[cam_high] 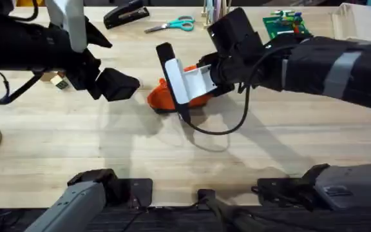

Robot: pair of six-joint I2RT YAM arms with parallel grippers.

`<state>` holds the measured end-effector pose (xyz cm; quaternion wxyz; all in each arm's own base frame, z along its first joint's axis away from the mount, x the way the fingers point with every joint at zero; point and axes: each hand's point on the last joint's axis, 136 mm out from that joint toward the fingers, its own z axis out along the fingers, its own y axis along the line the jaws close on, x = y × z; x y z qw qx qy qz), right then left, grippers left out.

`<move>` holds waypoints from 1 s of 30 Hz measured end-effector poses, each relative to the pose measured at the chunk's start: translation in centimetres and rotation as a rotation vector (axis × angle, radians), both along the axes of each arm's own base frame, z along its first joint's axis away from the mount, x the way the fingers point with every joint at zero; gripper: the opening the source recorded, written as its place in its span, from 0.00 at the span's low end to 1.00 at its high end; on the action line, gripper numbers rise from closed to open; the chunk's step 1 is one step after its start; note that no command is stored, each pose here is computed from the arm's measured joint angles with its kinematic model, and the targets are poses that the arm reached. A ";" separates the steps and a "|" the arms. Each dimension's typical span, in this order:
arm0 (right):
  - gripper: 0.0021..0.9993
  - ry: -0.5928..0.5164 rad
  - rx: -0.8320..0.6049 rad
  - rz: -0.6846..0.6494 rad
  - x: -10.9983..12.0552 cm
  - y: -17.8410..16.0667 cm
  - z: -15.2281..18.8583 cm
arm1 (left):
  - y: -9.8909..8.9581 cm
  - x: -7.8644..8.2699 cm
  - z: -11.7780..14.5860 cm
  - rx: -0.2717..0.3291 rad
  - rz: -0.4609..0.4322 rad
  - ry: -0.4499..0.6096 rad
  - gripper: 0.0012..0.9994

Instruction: Unzip the bag, pick up the pens from the table one at a time and place them inside, then zip the bag closed.

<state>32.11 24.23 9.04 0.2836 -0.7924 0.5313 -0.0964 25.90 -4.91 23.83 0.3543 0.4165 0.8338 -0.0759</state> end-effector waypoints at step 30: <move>1.00 0.159 0.291 0.127 -3.7 6.2 1.7 | 0.0 0.0 0.0 0.000 0.000 0.000 0.99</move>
